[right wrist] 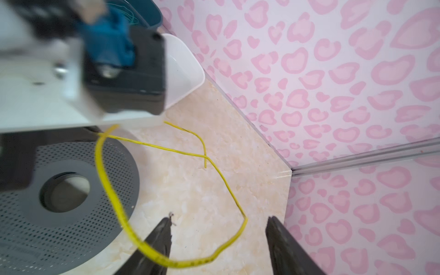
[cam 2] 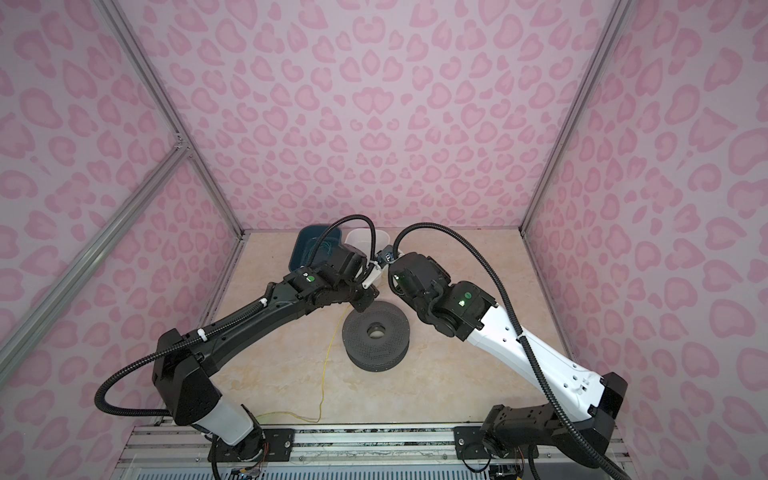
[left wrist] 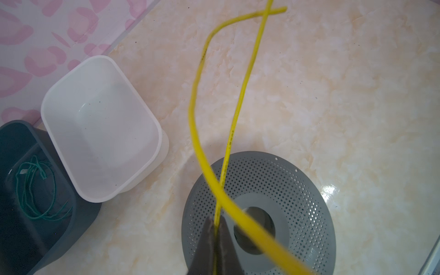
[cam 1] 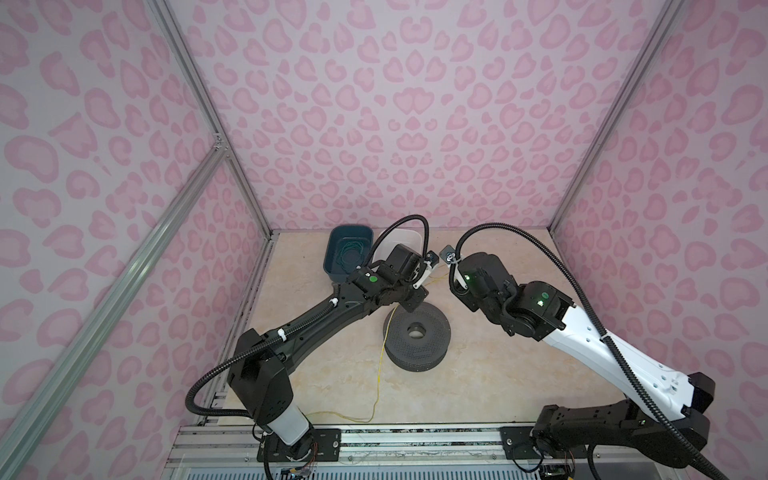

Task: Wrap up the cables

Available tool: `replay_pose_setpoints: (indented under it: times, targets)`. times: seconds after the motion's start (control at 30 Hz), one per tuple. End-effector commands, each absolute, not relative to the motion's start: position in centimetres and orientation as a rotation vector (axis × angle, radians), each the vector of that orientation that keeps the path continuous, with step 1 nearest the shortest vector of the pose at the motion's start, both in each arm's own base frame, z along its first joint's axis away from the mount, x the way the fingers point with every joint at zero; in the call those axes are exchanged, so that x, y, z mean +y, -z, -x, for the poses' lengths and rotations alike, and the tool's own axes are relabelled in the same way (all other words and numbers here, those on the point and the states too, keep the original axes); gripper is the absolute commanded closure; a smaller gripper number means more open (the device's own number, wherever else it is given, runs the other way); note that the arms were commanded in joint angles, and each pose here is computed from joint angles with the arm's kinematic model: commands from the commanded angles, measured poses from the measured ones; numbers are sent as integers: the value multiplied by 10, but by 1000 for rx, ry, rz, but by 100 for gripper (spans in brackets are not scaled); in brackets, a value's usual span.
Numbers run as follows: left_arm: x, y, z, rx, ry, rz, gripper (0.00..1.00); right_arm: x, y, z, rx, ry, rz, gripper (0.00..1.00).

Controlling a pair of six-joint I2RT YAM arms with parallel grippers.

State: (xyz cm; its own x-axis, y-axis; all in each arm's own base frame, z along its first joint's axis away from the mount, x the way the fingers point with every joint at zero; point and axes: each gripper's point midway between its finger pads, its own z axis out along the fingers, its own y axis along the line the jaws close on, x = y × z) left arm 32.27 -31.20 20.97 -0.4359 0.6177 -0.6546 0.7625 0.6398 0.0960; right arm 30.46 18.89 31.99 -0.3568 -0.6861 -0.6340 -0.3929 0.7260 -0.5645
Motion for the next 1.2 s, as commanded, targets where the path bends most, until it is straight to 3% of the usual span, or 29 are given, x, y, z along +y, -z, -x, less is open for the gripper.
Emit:
replay_pose_setpoints:
  times: [0.0,0.2,0.43,0.6,0.67,0.9,1.17]
  targets:
    - [-312,-213,-318,2184,311,-1076,96,200,-327,-314,1938,330,842,38]
    - [-311,-213,-313,2183,325,-1086,96,205,-327,-324,1936,219,858,40]
    - [-313,-212,-311,2186,343,-1098,96,216,-312,-336,1955,315,941,34]
    - [-313,-210,-309,2195,344,-1113,96,221,-331,-337,1882,327,902,35]
    - [-312,-208,-309,2197,341,-1118,96,221,-340,-336,1854,315,882,44]
    - [-311,-210,-310,2196,330,-1110,96,222,-337,-333,1863,297,909,89]
    - [-304,-204,-312,2215,291,-1079,96,184,-350,-338,1879,245,686,100]
